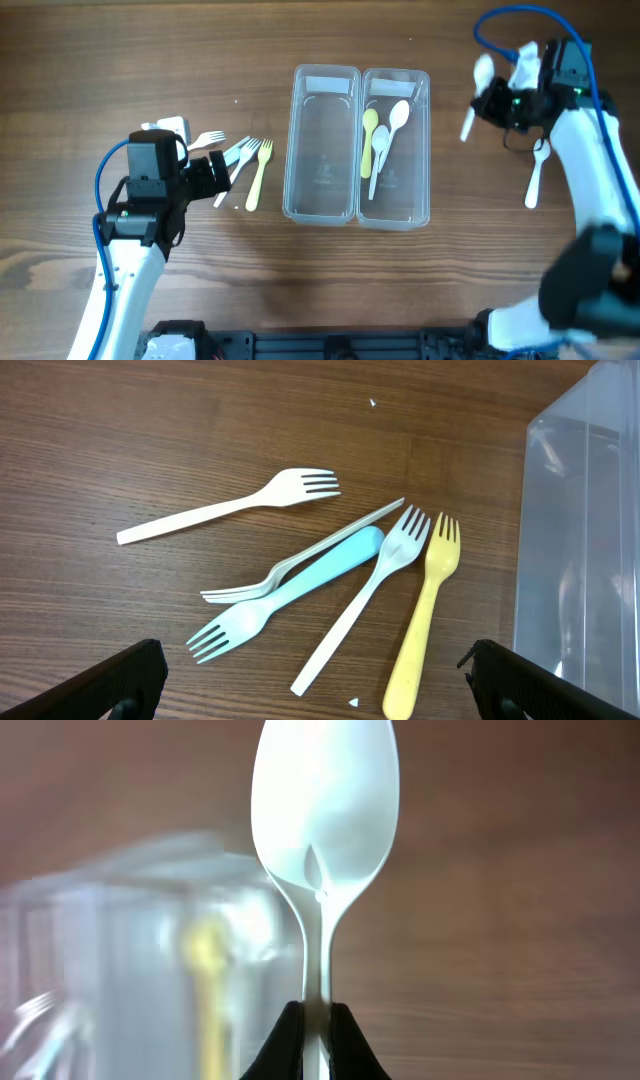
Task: Pack container
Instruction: 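Place the white spoon into the right container and withdraw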
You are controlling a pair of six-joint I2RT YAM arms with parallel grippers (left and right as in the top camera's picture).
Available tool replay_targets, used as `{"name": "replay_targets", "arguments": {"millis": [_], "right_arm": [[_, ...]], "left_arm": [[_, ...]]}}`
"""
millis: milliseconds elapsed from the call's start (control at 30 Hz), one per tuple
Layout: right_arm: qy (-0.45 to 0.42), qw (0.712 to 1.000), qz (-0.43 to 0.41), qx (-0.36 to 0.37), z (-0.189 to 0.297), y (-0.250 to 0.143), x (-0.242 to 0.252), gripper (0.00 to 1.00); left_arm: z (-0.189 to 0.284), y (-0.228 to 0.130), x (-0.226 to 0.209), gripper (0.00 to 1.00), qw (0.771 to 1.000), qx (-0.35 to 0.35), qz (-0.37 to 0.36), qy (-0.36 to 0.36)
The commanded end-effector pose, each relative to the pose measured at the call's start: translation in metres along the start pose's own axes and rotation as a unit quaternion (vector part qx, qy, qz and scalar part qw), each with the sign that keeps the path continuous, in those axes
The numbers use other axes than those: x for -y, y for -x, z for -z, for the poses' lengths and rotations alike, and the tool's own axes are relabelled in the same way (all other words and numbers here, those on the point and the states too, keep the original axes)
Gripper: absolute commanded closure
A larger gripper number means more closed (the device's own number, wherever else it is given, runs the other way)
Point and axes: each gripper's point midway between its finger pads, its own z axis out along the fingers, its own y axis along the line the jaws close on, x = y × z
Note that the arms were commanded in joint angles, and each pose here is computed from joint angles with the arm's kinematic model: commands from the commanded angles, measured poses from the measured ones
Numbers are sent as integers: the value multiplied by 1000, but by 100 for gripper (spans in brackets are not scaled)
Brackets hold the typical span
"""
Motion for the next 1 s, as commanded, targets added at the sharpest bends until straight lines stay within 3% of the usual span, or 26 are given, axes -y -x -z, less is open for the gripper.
{"name": "replay_targets", "arguments": {"millis": [0, 333, 400, 467, 533, 700, 867, 967], "right_arm": [[42, 995, 81, 34, 28, 0, -62, 96], [7, 984, 131, -119, -69, -110, -95, 96], [11, 984, 133, -114, -71, -109, -100, 94], [15, 986, 130, -101, -72, -103, -103, 76], [20, 986, 141, -84, -66, -92, -109, 66], [0, 988, 155, 18, -13, -35, -109, 53], [-120, 983, 76, 117, 60, 19, -23, 48], [-227, 967, -19, 114, 82, 22, 79, 48]], "left_arm": [[3, 8, 1, 0, 1000, 10, -12, 2], [3, 8, 1, 0, 1000, 10, -12, 2], [3, 8, 1, 0, 1000, 10, -12, 2], [3, 8, 1, 0, 1000, 10, -12, 2], [3, 8, 1, 0, 1000, 10, -13, 2], [3, 8, 1, 0, 1000, 10, -12, 2], [3, 8, 1, 0, 1000, 10, -12, 2], [3, 8, 1, 0, 1000, 10, -13, 2]]}}
